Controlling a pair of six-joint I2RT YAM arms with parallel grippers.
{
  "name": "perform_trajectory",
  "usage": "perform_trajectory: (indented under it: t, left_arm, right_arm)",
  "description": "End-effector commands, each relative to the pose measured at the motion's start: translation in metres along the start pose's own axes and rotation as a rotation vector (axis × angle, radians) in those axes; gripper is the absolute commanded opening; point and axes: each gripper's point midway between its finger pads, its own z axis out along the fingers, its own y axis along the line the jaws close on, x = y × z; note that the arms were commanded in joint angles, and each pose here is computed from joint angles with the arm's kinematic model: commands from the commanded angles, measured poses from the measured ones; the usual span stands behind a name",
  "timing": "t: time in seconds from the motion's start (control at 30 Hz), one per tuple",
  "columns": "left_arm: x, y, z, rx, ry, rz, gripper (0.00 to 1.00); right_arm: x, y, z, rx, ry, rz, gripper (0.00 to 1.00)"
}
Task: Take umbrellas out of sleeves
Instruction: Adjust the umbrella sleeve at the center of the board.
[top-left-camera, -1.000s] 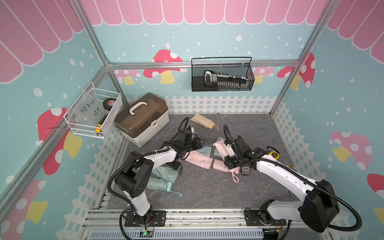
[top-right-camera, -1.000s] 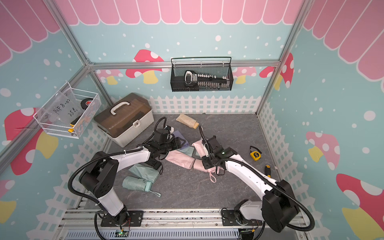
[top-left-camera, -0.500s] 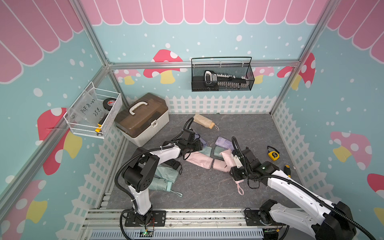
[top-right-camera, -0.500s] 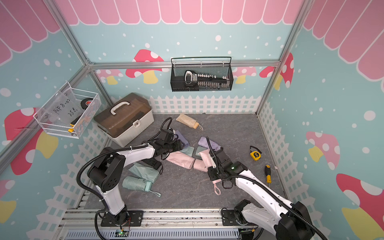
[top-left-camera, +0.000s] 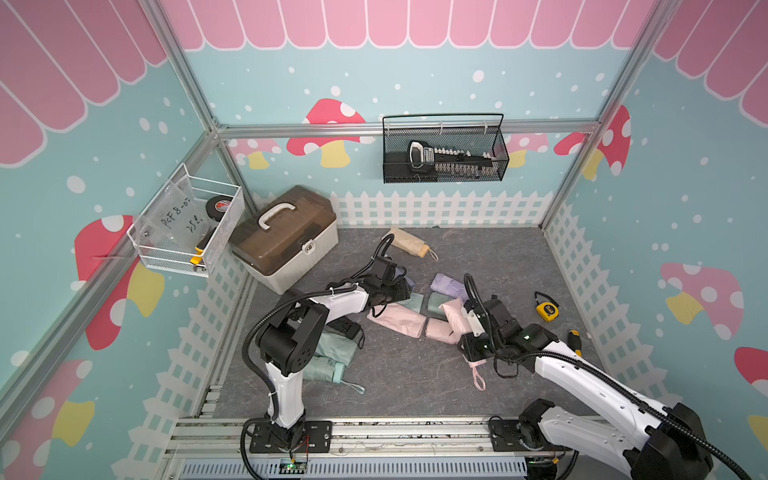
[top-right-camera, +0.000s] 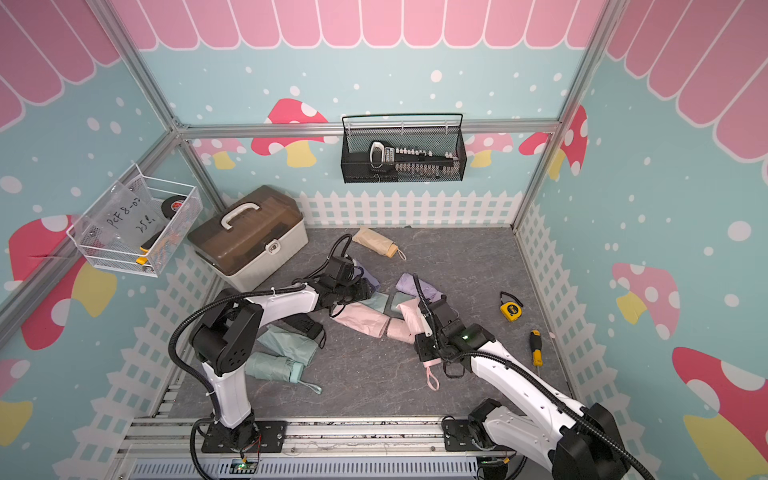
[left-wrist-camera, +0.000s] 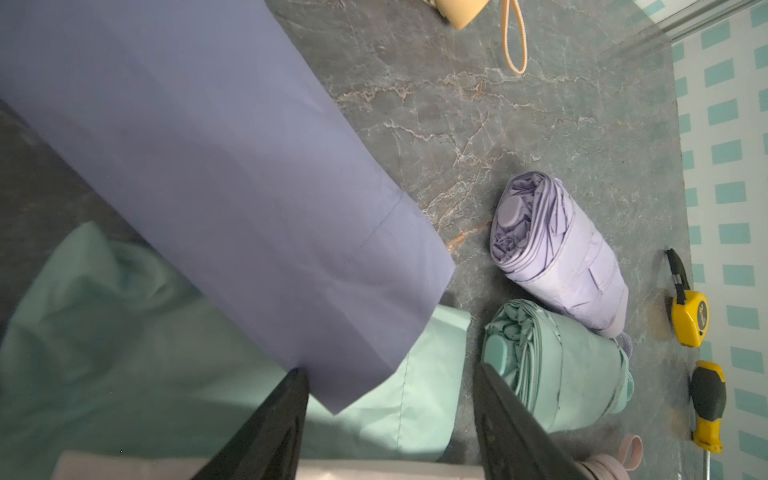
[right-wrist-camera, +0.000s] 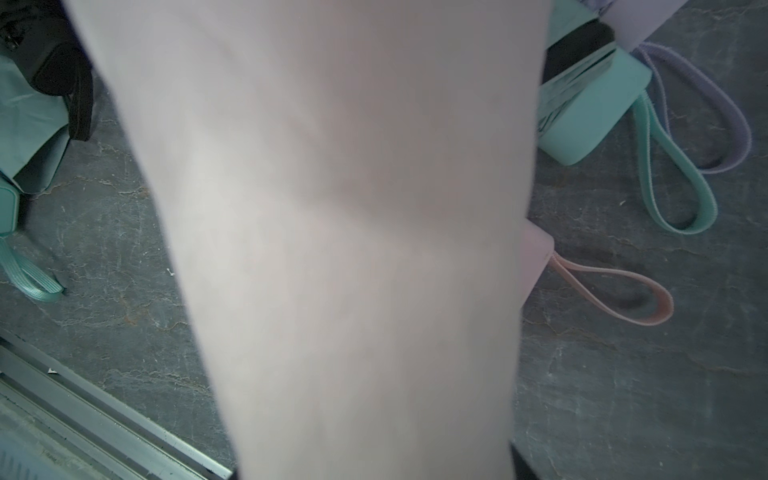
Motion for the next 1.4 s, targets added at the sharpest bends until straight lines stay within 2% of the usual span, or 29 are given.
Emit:
perform_trajectory:
  t: [0.0,0.33,0.57,0.83,1.0,1.1,1.2,1.37]
  left_arm:
    - [-0.012,-0.015,0.008,0.055,-0.020,-0.014,0.63]
    - [-0.032,-0.042,0.016,0.153,-0.049,-0.044,0.63]
    - [-0.035,-0.058,0.039,0.268,-0.047,-0.060,0.64]
    - [-0.058,-0.064,0.055,0.361,-0.053,-0.082,0.64]
    - [-0.066,-0.069,0.028,0.419,-0.111,-0.074,0.64]
    - [-0.062,-0.079,0.010,0.481,-0.108,-0.052,0.64]
    - [-0.055,-0.078,-0.004,0.476,-0.101,-0.047,0.64]
    - [-0.050,-0.077,-0.046,0.493,-0.182,-0.010,0.64]
  right_arm:
    - [-0.008,0.004,-0.003,-0.015,-0.039,0.000,0.40]
    - [-0.002,0.007,0.011,-0.034,0.000,0.002,0.40]
    - [0.003,0.022,0.018,-0.067,0.033,-0.056,0.41]
    - [0.000,0.026,0.017,-0.054,0.044,-0.073,0.41]
    - [-0.003,0.029,0.017,-0.052,0.040,-0.074,0.41]
    - [-0.001,0.029,0.023,-0.054,0.041,-0.063,0.41]
    - [0.002,0.032,0.029,-0.064,0.055,-0.064,0.41]
    - [0.006,0.046,0.036,-0.075,0.099,-0.159,0.42]
